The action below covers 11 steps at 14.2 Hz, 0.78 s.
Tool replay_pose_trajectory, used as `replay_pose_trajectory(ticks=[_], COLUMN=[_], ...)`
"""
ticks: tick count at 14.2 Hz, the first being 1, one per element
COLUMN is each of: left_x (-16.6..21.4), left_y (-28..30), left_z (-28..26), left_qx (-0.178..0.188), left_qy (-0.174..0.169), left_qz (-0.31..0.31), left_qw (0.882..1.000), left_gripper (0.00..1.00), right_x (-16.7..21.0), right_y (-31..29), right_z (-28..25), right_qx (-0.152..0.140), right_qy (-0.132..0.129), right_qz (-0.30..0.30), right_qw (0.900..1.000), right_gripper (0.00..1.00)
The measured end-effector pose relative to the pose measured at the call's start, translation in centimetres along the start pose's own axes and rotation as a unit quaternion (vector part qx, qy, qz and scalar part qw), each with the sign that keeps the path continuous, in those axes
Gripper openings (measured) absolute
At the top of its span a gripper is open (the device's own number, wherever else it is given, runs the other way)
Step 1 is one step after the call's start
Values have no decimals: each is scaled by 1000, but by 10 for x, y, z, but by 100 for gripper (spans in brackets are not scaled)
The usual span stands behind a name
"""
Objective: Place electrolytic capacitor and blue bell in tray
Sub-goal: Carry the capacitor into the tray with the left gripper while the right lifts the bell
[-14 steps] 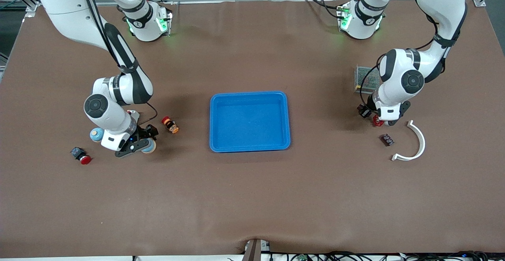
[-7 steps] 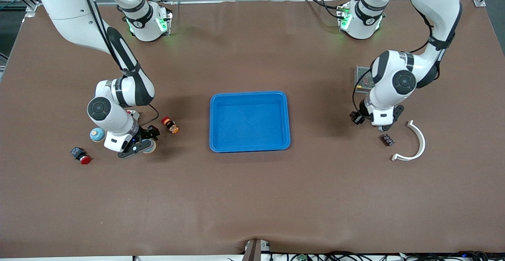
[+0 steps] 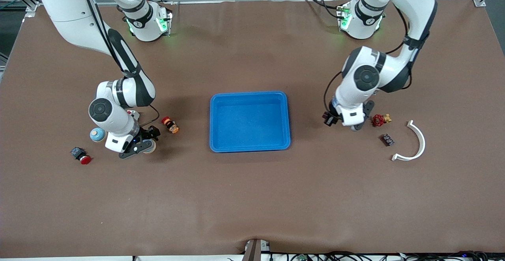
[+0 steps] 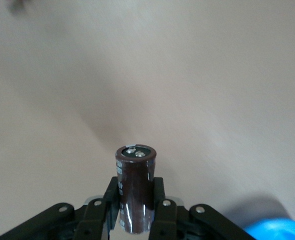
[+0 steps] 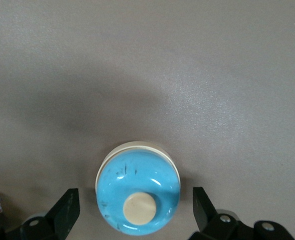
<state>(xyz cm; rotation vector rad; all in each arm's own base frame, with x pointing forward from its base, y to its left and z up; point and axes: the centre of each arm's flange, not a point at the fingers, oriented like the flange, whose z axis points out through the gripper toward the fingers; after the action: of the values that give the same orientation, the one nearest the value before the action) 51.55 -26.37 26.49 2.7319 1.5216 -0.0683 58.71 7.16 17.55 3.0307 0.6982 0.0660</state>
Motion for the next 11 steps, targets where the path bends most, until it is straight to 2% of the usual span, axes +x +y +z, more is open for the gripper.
replay_pose_trajectory(ticks=[3, 11], left_x=[-50, -128], left_y=[30, 71], left_z=[3, 29], left_qx=[-11, -14], left_qy=[-7, -26], left_qz=[-33, -153], left_qw=[999, 988], left_gripper=[30, 30], right_x=[0, 2], right_y=[0, 1], right_z=[2, 4], right_qx=[0, 0], right_qy=[-1, -1], right_qz=[0, -3], right_qw=[1000, 1000], right_gripper=[100, 100])
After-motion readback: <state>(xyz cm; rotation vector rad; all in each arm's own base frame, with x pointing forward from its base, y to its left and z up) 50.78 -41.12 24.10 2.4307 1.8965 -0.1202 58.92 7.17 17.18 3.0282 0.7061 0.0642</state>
